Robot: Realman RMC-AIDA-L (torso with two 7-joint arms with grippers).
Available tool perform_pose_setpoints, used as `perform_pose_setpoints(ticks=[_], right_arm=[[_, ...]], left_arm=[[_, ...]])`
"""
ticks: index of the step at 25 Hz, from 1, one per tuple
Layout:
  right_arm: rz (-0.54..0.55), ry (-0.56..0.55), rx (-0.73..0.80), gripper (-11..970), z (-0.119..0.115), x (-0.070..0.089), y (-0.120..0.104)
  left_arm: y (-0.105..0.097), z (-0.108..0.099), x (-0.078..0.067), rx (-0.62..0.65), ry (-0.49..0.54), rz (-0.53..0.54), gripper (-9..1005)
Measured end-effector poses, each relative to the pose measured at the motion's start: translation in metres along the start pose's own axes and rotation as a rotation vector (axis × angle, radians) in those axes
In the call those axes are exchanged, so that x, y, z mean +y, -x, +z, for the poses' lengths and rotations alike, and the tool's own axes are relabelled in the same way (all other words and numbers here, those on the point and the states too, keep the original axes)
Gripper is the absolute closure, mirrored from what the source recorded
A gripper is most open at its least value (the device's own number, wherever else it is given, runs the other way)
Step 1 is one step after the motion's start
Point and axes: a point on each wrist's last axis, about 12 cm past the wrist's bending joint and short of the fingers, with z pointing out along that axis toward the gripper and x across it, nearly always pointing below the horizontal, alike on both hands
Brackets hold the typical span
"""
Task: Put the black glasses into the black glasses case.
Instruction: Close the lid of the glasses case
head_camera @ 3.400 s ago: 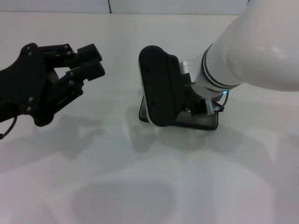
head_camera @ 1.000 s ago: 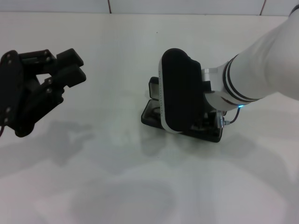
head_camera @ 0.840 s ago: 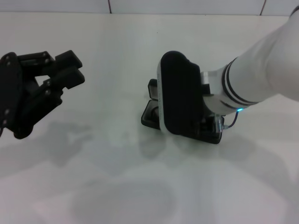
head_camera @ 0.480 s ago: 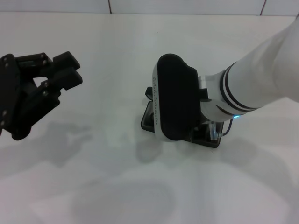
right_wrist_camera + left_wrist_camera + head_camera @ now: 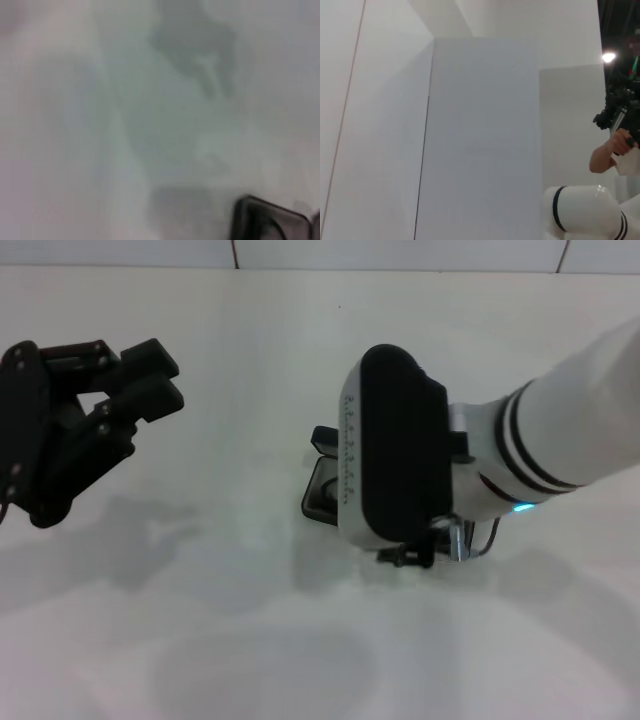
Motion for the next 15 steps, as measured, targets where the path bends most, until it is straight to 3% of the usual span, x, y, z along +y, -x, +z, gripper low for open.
perform_pose_setpoints(ticks=[6, 15], right_arm=[[0.121, 0.115, -0.175, 547, -0.024, 0.01, -0.017], [0.338, 0.183, -0.415, 535, -0.073, 0.031, -0.1]], left_arm=[[0.005, 0.006, 0.008, 0.011, -0.029, 0.005, 816], [0.015, 0.023, 0.03, 0.113, -0.058, -0.026, 809]])
